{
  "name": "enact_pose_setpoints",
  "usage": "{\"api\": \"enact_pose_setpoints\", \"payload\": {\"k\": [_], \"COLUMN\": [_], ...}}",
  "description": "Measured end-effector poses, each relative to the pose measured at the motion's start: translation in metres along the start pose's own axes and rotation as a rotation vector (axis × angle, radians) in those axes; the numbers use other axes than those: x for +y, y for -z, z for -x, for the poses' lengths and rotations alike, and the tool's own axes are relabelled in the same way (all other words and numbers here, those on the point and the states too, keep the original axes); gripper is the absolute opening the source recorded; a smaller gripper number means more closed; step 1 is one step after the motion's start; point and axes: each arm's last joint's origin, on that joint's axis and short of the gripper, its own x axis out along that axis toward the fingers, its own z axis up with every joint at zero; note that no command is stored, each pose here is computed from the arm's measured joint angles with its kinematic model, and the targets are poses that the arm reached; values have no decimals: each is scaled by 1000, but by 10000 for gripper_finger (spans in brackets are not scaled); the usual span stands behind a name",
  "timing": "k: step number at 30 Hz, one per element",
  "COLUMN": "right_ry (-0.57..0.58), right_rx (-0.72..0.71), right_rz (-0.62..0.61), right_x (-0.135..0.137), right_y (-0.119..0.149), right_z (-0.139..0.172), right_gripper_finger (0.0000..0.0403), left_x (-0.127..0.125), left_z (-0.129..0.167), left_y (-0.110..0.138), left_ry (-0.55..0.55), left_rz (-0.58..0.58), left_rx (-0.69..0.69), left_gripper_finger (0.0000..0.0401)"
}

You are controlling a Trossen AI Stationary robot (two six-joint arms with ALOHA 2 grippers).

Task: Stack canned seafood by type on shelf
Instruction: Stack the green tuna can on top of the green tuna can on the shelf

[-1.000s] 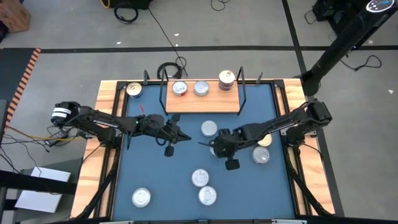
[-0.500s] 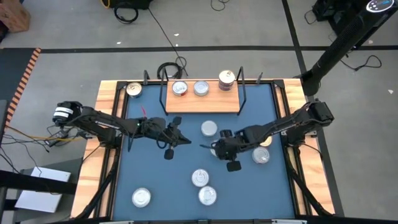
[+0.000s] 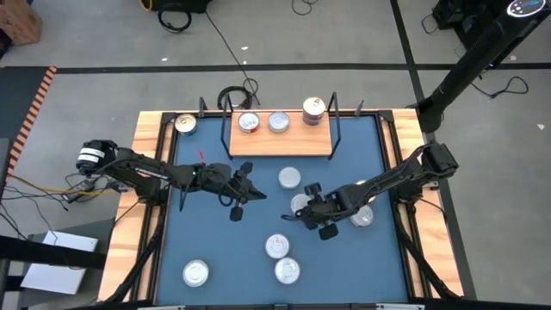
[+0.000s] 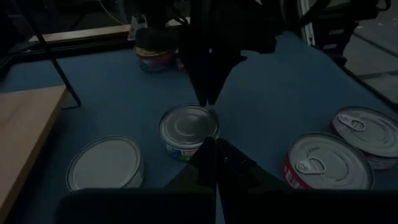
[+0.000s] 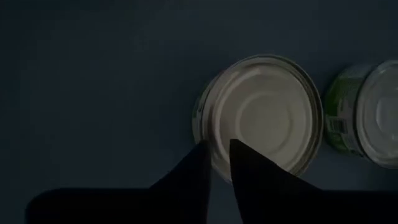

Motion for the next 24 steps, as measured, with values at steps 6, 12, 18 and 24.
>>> {"api": "enact_pose_setpoints", "payload": {"k": [6,12,18,24], "right_ry": [-26,-27,-25,-21], "right_rx": [6,2,18,9], "right_rz": [58,57,63,80], "right_x": [4,4,3,4], "right_y": [0,0,7,10], "right_z": [-3,-3,-9,-11], "right_gripper_finger": [55,54,58,60], "left_x": [0,0,0,0], "left_z": [0,0,0,0], "left_y": [0,1,1,1], "left_ry": [0,0,0,0], "left_rz": [0,-1,-1,-4], "left_rx": [-1,2,2,2], "left_gripper_finger": [6,6,6,6]}}
